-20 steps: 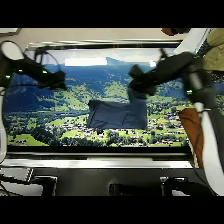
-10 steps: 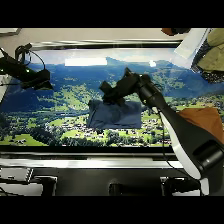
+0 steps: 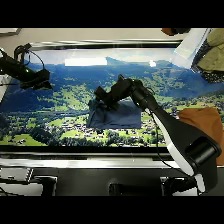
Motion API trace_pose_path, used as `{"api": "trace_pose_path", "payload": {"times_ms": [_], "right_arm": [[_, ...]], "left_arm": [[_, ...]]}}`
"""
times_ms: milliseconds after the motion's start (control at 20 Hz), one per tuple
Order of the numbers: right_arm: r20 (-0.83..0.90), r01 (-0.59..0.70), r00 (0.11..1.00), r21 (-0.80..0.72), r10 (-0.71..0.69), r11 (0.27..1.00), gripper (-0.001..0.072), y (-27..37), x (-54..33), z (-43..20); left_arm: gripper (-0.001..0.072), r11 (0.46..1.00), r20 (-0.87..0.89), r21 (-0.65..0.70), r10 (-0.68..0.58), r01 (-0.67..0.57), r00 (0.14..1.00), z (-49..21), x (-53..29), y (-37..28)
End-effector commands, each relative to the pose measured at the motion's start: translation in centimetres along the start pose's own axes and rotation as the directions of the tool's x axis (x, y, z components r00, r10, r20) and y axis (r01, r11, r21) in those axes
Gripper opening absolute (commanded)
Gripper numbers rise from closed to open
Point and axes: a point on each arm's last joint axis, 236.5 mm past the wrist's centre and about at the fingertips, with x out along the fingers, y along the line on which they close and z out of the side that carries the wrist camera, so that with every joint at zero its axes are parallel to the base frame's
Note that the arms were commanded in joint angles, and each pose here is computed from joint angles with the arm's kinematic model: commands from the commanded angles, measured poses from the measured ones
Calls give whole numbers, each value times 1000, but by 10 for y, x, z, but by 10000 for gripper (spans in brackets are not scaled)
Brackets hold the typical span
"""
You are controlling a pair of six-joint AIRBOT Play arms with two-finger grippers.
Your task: Fold the clothes and pants, and hang the long-sleeved shirts on hangers.
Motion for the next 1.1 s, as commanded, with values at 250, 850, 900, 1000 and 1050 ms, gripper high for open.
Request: {"api": "trace_pose_path", "payload": {"times_ms": [250,850,900,1000,1050], "right_arm": [[31,40,999,-202,-34,978,623,-27,-112,38],[-71,-6,997,57,10,998,620,-261,-146,115],[-79,-27,996,68,32,997,620,-262,-136,114],[-98,-56,993,75,63,996,614,-260,-117,114],[-108,-62,992,74,70,995,600,-258,-108,112]], "left_arm": [[17,1000,0,0,0,0,1000,0,0,0],[18,1000,-28,30,4,-3,1000,-6,0,1],[18,1000,-28,30,4,-3,1000,-6,0,1],[17,1000,-27,29,4,-3,1000,-6,1,1],[17,1000,-26,29,4,-3,1000,-6,1,1]]}}
